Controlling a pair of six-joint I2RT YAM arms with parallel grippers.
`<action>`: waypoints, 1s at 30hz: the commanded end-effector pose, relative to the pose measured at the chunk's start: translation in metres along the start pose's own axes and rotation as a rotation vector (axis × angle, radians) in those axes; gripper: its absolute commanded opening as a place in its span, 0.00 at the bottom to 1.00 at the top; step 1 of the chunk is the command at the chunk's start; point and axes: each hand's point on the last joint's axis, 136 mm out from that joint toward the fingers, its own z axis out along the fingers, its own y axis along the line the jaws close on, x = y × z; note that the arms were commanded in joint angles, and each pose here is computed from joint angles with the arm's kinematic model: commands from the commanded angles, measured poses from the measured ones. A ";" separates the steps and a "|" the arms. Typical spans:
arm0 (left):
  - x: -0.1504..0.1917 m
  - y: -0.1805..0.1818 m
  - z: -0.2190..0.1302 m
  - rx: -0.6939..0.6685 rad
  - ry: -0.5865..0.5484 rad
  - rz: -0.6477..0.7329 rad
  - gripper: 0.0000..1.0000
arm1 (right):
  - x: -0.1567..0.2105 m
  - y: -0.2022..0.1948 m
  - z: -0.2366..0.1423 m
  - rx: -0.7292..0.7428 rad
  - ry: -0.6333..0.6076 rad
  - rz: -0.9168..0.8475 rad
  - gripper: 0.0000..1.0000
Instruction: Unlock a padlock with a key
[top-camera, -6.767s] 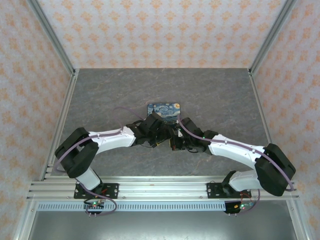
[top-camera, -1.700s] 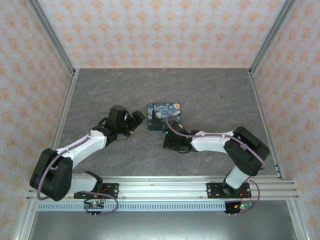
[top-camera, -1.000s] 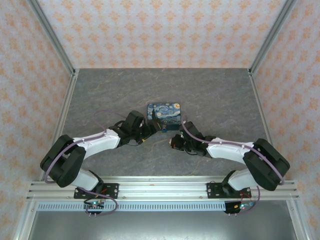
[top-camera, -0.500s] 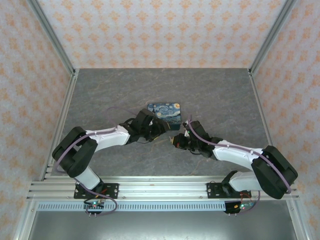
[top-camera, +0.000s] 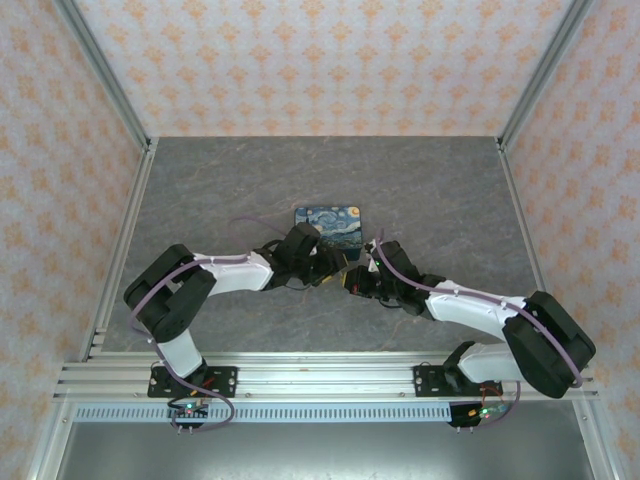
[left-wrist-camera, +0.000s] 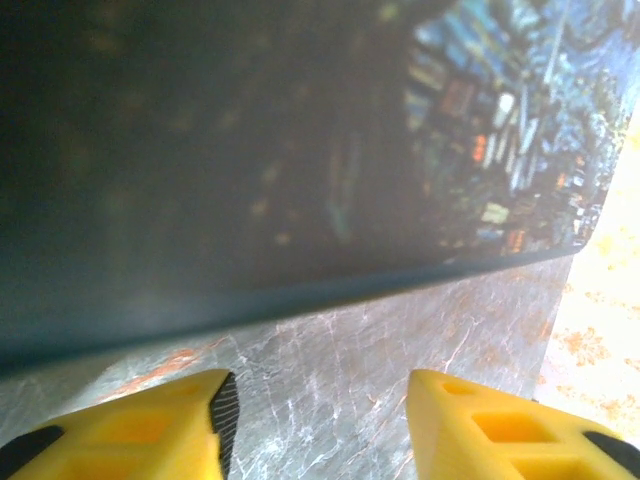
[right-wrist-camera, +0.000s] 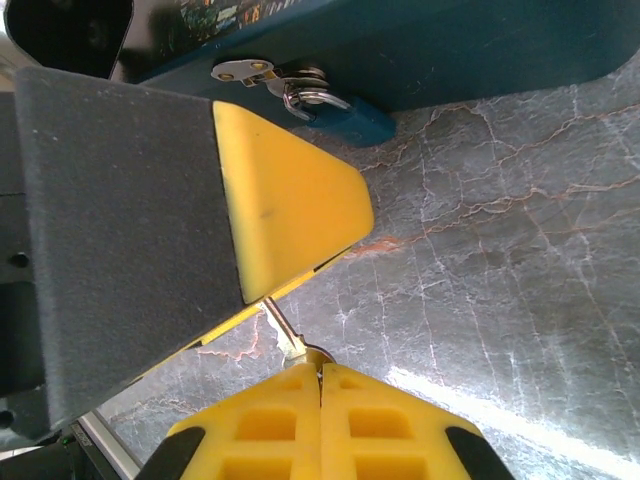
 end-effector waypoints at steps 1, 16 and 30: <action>0.001 -0.015 0.004 0.038 0.005 0.003 0.43 | -0.005 0.003 -0.003 -0.022 -0.028 -0.012 0.00; 0.003 -0.013 0.006 0.023 0.003 0.011 0.14 | -0.006 0.002 -0.003 -0.016 -0.037 -0.009 0.00; 0.000 -0.014 0.000 0.020 -0.025 0.056 0.00 | -0.021 0.003 -0.017 -0.010 -0.089 0.034 0.38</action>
